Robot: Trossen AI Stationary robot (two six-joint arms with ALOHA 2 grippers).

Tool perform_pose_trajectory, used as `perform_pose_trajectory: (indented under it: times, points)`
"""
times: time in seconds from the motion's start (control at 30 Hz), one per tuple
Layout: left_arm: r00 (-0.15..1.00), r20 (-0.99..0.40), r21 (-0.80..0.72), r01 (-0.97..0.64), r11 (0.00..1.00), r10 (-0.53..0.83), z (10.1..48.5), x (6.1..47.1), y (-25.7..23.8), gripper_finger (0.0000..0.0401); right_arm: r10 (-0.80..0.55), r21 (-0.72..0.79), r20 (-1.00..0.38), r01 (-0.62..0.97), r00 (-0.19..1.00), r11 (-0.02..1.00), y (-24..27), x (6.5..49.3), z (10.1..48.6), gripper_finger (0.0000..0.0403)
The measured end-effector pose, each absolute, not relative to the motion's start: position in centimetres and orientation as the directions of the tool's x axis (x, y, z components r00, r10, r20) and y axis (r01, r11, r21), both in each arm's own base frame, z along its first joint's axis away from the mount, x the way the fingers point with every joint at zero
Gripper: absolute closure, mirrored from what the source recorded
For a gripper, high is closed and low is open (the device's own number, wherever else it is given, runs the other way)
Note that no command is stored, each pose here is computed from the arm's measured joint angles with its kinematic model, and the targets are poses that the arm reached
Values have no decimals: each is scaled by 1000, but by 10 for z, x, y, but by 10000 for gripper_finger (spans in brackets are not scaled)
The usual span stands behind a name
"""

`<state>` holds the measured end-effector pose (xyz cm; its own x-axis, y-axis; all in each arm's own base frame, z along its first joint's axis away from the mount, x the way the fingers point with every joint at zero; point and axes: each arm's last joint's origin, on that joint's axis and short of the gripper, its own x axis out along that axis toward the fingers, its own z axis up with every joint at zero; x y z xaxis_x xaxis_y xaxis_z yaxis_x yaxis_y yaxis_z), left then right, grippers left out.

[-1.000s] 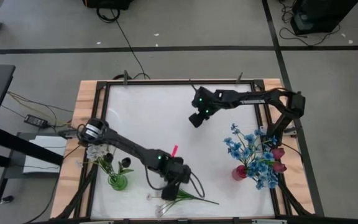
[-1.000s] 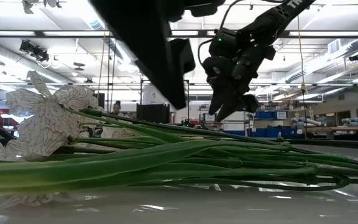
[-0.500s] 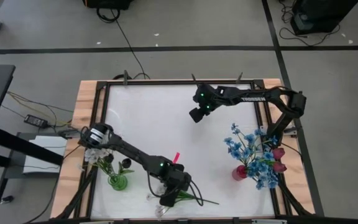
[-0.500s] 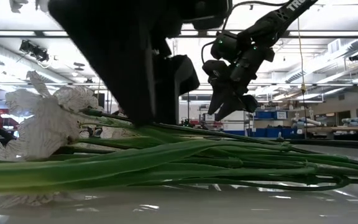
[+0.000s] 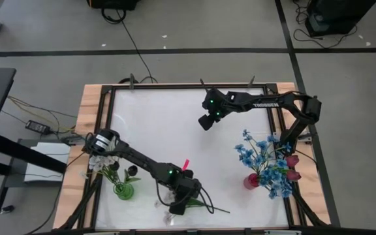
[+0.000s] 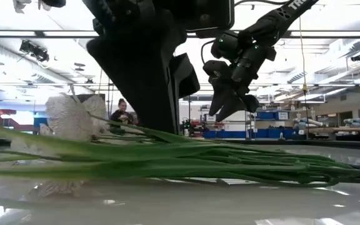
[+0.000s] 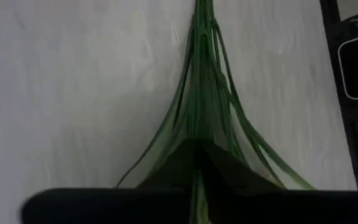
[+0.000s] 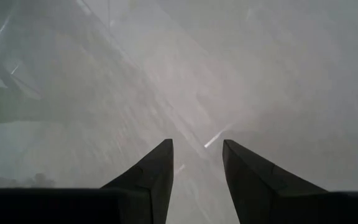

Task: Sort flowers into vase by color
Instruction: Put the white flowers into the green flower vase

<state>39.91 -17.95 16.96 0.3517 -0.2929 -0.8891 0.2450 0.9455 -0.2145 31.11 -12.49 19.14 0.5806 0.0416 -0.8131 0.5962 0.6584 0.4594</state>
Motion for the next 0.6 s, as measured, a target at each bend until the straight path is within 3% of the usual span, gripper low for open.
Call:
perform_pose_trajectory:
  times: [0.1,0.33,0.5,0.6]
  points:
    - [342,-902,-205,200,958,-264,169,399,-176,393,41,461,-813,599,580,655,-125,311,191,254]
    - [296,-954,-8,113,994,-41,189,397,-163,395,82,493,-799,571,596,657,-124,312,192,254]
    - [289,-956,65,43,997,50,205,402,-147,396,287,613,-705,354,648,707,-109,320,196,254]
    - [301,-949,88,-30,996,93,212,408,-135,396,360,605,-696,237,622,760,-86,326,197,254]
